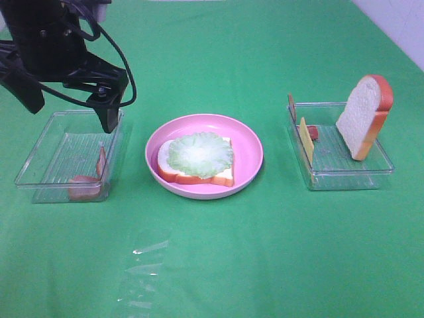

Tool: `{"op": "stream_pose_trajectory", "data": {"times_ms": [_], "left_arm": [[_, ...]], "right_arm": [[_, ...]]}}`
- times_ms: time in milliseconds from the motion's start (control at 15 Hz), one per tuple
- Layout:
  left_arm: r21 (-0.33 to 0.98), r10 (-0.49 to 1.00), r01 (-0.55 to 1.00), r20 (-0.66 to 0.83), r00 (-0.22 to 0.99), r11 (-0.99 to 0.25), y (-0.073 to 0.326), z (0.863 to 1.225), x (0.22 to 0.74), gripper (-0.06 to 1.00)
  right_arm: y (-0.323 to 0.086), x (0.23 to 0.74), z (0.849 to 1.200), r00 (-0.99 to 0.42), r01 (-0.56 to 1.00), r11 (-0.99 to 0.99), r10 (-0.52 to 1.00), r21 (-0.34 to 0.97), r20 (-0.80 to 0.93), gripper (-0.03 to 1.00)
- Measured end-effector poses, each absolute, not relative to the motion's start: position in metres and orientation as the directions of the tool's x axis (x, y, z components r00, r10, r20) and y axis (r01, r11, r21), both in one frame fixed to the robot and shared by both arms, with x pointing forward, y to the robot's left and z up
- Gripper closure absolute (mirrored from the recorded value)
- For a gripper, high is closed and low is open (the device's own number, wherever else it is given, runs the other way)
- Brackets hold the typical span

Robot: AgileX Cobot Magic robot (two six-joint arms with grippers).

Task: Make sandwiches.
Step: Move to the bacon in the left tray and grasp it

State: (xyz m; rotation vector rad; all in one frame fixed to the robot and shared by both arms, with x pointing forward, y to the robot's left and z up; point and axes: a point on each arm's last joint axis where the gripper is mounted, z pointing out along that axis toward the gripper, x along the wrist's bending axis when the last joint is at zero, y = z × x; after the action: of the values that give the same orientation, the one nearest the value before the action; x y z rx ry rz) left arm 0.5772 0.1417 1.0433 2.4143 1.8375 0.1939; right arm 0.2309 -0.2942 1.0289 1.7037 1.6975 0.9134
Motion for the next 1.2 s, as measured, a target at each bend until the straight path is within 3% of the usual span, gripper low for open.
{"op": "stream_pose_trajectory", "data": {"times_ms": [333, 533, 800, 1200], "left_arm": [[0.118, 0.992, 0.985, 0.005, 0.130, -0.130, 0.137, 1.027, 0.581, -0.04], [0.059, 0.994, 0.993, 0.023, 0.105, -0.106, 0.129, 0.978, 0.597, -0.01], [0.055, 0.997, 0.996, 0.021, 0.076, -0.077, 0.123, 0.944, 0.608, 0.00], [0.088, 0.999, 0.995, 0.001, 0.043, -0.043, 0.125, 0.938, 0.615, 0.07]], "right_arm": [[-0.294, 0.231, 1.029, -0.034, 0.614, -0.040, 0.996, 0.788, 0.078, 0.06], [-0.294, 0.231, 1.029, -0.034, 0.614, -0.040, 0.996, 0.788, 0.078, 0.06], [-0.294, 0.231, 1.029, -0.034, 0.614, -0.040, 0.996, 0.788, 0.078, 0.06], [-0.294, 0.231, 1.029, -0.034, 0.614, -0.040, 0.996, 0.788, 0.078, 0.06]]}}
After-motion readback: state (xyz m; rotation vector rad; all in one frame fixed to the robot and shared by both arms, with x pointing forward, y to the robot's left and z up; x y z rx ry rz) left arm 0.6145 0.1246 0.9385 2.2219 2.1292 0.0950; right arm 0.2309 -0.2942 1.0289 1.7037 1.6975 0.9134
